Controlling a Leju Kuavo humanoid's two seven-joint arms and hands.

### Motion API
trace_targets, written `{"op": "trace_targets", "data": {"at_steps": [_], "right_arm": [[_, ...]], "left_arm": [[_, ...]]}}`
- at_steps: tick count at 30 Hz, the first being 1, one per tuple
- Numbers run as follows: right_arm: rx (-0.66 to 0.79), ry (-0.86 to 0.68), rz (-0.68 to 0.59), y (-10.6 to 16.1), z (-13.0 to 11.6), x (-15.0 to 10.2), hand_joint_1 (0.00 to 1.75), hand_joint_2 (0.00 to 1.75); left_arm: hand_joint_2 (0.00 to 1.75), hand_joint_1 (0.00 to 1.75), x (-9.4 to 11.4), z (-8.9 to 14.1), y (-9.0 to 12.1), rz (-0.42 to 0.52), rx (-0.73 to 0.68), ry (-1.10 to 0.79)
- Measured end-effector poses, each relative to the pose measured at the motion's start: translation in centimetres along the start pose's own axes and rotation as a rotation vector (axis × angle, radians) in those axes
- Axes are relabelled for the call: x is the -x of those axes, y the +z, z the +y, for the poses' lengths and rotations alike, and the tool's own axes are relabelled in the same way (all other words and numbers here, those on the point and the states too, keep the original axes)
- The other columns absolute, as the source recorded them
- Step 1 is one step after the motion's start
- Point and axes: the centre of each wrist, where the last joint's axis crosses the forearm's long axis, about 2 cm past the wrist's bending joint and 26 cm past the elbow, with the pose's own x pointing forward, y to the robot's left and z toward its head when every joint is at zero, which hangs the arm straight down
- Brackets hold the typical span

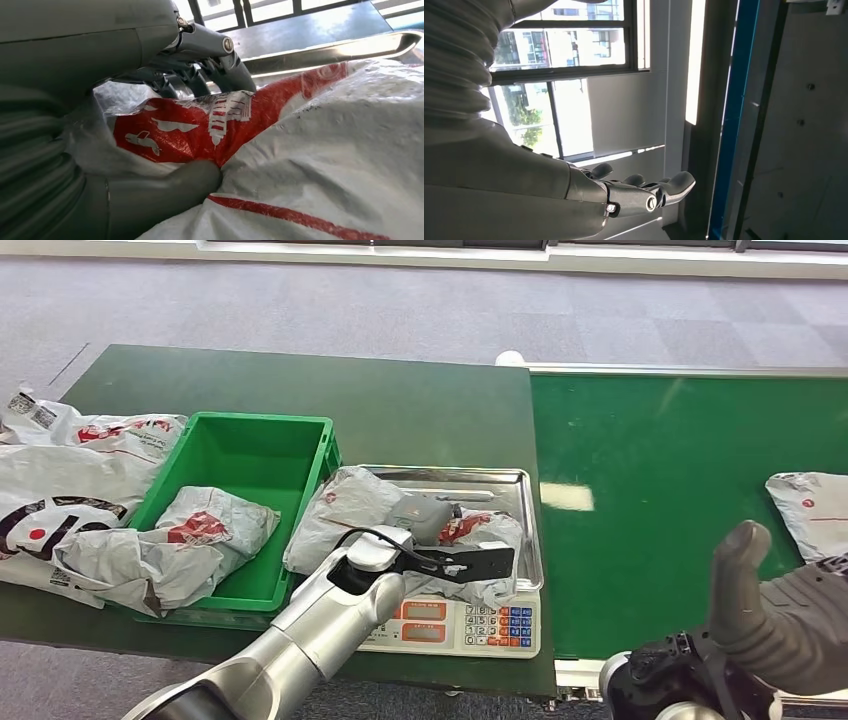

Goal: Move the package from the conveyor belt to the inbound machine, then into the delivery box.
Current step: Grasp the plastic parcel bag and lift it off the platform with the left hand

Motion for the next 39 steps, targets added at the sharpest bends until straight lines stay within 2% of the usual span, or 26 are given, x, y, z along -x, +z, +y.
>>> {"op": "trace_targets", "data": {"at_steps": [7, 11, 14, 18, 20, 23, 26, 30, 33, 37, 39], "right_arm": [[-0.002, 0.009, 0.011, 0.3, -0.1, -0.1, 0.00, 1.75], [0.000, 0.017, 0.015, 0.3, -0.3, -0.1, 0.00, 1.75], [-0.001, 0.028, 0.022, 0.5, -0.7, -0.1, 0.00, 1.75], [-0.003, 0.040, 0.030, 0.7, -1.1, -0.3, 0.00, 1.75], [-0.003, 0.044, 0.030, 0.7, -1.2, -0.4, 0.00, 1.75], [-0.005, 0.049, 0.030, 0.7, -1.3, -0.4, 0.00, 1.75], [-0.009, 0.054, 0.030, 0.8, -1.4, -0.4, 0.00, 1.75], [-0.014, 0.058, 0.034, 1.0, -1.5, -0.5, 0.00, 1.75], [-0.015, 0.058, 0.040, 1.1, -1.6, -0.5, 0.00, 1.75], [-0.017, 0.056, 0.060, 1.4, -1.8, -0.7, 0.00, 1.75], [-0.021, 0.056, 0.068, 1.6, -1.9, -0.7, 0.00, 1.75]], "left_arm": [[1.75, 1.75, 0.0, 0.1, 0.0, -0.005, -0.026, 0.030], [1.75, 1.75, -0.2, 0.7, 0.3, -0.035, -0.108, 0.124], [1.75, 1.75, 0.0, 2.6, 1.3, -0.071, -0.267, 0.235], [1.75, 1.75, 1.7, 6.9, 3.7, -0.073, -0.499, 0.321], [1.75, 1.75, 2.5, 8.4, 4.8, -0.063, -0.593, 0.331], [1.75, 1.75, 3.9, 10.3, 6.5, -0.002, -0.778, 0.317], [1.75, 1.75, 6.7, 12.7, 8.2, 0.117, -0.920, 0.290], [1.75, 1.75, 10.6, 14.1, 9.3, 0.242, -1.012, 0.277], [1.75, 1.75, 12.4, 14.2, 9.7, 0.307, -1.035, 0.277], [1.75, 0.03, 14.5, 13.9, 9.9, 0.403, -1.051, 0.268], [1.75, 0.00, 15.5, 13.5, 9.9, 0.437, -1.049, 0.270]]}}
